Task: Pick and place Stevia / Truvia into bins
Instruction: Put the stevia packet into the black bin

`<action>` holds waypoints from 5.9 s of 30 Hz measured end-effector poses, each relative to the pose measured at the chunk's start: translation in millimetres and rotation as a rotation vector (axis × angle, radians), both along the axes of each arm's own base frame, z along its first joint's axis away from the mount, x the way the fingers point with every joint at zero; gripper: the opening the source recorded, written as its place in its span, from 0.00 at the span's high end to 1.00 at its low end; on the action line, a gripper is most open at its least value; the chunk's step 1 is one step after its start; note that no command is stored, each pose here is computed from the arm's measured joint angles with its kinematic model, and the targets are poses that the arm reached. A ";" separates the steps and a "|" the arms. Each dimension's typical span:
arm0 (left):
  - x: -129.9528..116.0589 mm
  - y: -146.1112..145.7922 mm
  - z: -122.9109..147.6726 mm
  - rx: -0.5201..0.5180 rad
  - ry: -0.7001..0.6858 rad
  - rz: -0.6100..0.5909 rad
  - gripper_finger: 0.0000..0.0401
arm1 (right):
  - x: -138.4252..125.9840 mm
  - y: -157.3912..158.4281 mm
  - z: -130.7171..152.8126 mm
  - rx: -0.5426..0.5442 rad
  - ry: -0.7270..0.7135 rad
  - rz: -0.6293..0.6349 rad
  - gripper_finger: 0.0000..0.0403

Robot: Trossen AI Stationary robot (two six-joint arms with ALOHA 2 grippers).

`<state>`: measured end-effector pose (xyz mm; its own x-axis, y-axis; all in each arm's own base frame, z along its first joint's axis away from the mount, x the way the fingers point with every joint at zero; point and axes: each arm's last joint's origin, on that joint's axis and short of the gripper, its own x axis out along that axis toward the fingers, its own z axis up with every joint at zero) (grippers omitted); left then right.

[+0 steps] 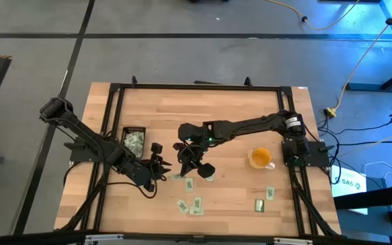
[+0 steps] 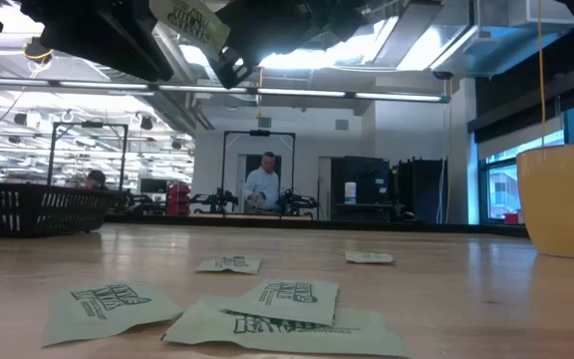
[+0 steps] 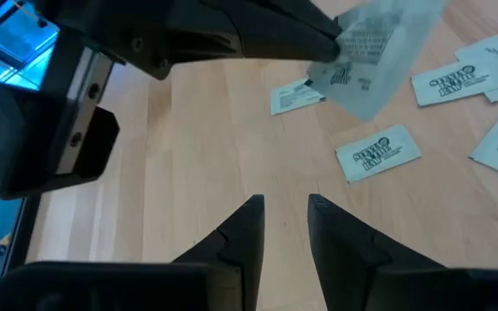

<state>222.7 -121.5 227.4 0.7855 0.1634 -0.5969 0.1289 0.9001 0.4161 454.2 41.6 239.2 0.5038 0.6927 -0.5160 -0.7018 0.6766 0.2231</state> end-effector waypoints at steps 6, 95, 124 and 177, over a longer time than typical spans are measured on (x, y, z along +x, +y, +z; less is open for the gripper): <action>0.6 -0.5 0.6 -0.006 -0.007 -0.005 0.78 | 1.2 -0.2 1.2 0.013 -0.001 -0.016 1.00; -67.3 64.0 -41.2 -0.043 0.491 1.135 0.87 | -14.9 -22.4 -20.6 -0.338 0.300 -0.378 0.85; 15.5 -6.4 -13.5 -0.277 -0.018 0.094 0.83 | -43.0 68.2 -28.2 -0.395 0.510 -0.380 0.85; 23.2 -12.2 -5.8 -0.090 -0.133 -0.177 0.87 | -92.8 55.6 -118.9 -0.577 0.729 -0.780 0.98</action>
